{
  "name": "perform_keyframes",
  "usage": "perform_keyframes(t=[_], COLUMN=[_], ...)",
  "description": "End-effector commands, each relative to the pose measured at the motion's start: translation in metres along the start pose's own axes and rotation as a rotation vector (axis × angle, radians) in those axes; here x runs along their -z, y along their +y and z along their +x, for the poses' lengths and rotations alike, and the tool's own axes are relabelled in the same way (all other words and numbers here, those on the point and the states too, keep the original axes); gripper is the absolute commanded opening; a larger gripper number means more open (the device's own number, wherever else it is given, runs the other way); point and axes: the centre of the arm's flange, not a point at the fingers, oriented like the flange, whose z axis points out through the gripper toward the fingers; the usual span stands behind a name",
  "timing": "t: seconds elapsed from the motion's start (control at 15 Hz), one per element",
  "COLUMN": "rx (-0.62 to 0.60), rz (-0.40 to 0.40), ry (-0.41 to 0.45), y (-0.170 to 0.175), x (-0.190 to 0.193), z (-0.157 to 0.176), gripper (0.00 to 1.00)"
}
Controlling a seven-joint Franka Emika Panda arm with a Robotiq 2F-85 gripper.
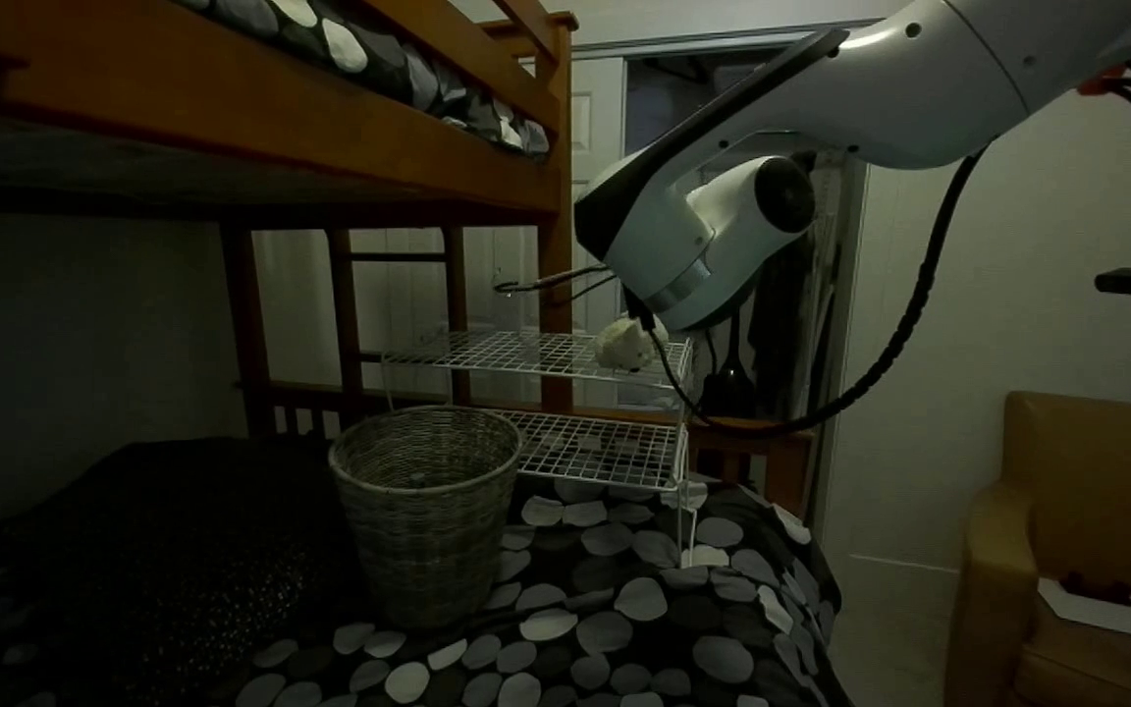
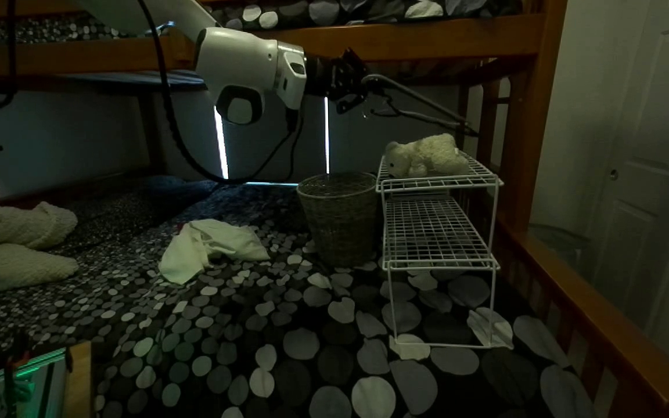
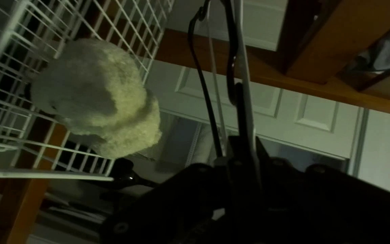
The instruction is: Place the clothes hangers on top of the rack
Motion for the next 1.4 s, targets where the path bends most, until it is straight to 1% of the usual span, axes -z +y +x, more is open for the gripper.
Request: perform_keyframes(t=[0.0,0.13,0.2,0.27,0.6,0.73,0.93,1.13,1.33], rx=[0.034,0.037,0.033,0.019,0.006,0.0,-0.038,-0.056,-0.06], rz=[0.123,0.151,0.155,0.151,0.167,0.158,0.118,0.079,0.049], ry=[0.087,0.097,0.087,0.054,-0.034,-0.053,-0.082,-0.089,-0.071], y=[-0.016,-0.018,-0.018,-0.017,-0.016,-0.012,0.002,0.019,0.034], x=[-0.01,-0.023,-0.03,-0.04,-0.074,-0.083,-0.094,-0.103,-0.113], z=[-0.009,-0.017,-0.021,-0.029,-0.063,-0.076,-0.092,-0.098,-0.096], gripper=[0.02,0.02,0.02,0.02,0.02,0.02,0.02,0.02,0.02])
